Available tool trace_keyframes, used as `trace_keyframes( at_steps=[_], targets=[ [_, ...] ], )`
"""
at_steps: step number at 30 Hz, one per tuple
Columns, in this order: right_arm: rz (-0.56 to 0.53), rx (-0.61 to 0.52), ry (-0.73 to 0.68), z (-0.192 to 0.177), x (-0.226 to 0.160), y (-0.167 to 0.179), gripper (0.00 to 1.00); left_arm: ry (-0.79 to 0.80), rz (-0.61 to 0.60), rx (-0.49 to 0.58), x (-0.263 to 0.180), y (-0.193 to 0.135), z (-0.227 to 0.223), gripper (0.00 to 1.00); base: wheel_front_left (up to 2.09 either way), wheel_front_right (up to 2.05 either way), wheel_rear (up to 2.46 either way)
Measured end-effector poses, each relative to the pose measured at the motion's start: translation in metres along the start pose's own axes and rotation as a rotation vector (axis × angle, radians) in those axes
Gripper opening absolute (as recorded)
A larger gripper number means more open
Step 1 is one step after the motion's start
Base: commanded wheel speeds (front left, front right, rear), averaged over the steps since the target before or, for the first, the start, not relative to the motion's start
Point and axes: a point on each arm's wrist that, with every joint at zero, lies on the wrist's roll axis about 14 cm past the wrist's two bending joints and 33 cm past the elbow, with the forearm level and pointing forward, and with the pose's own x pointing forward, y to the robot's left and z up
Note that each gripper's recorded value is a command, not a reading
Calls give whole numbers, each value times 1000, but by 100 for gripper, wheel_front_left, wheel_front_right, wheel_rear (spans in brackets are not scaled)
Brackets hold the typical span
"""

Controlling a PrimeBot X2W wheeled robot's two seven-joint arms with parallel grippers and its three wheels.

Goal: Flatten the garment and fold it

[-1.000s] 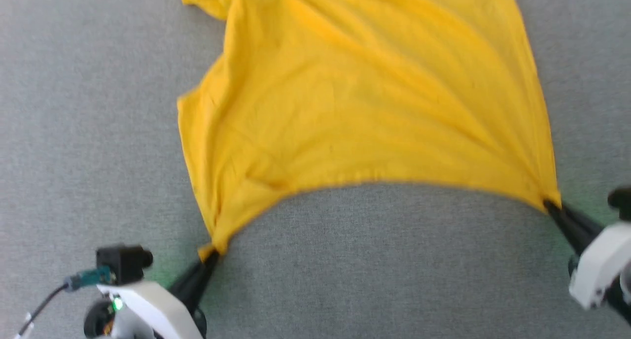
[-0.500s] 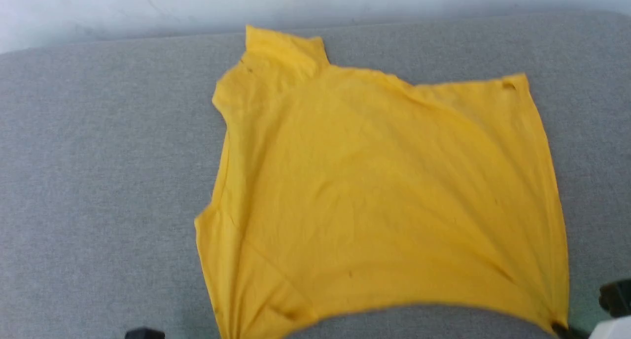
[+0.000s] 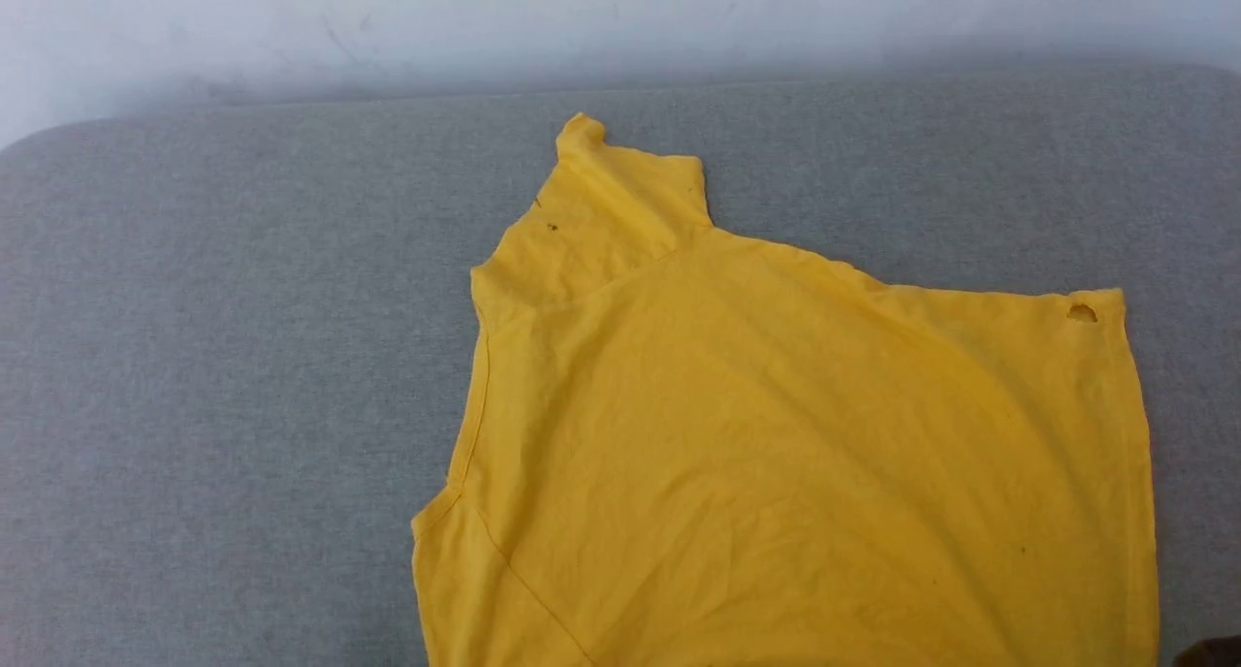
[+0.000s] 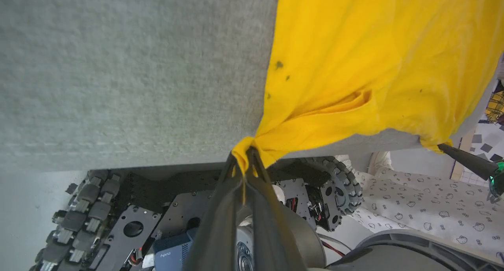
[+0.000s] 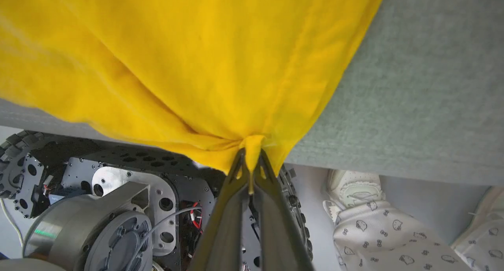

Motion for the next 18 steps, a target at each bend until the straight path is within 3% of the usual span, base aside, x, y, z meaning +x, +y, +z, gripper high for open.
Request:
trace_keyframes(
  at_steps=[11, 18],
  targets=[
    [-35, -83, -336, 95, -19, -5, 0, -457, -77, 341, -22, -48, 134, 0, 0, 0, 0],
    [-85, -129, -538, 157, -37, -15, 0, -648, -136, 507, -29, -88, 202, 0, 0, 0, 0]
  ],
)
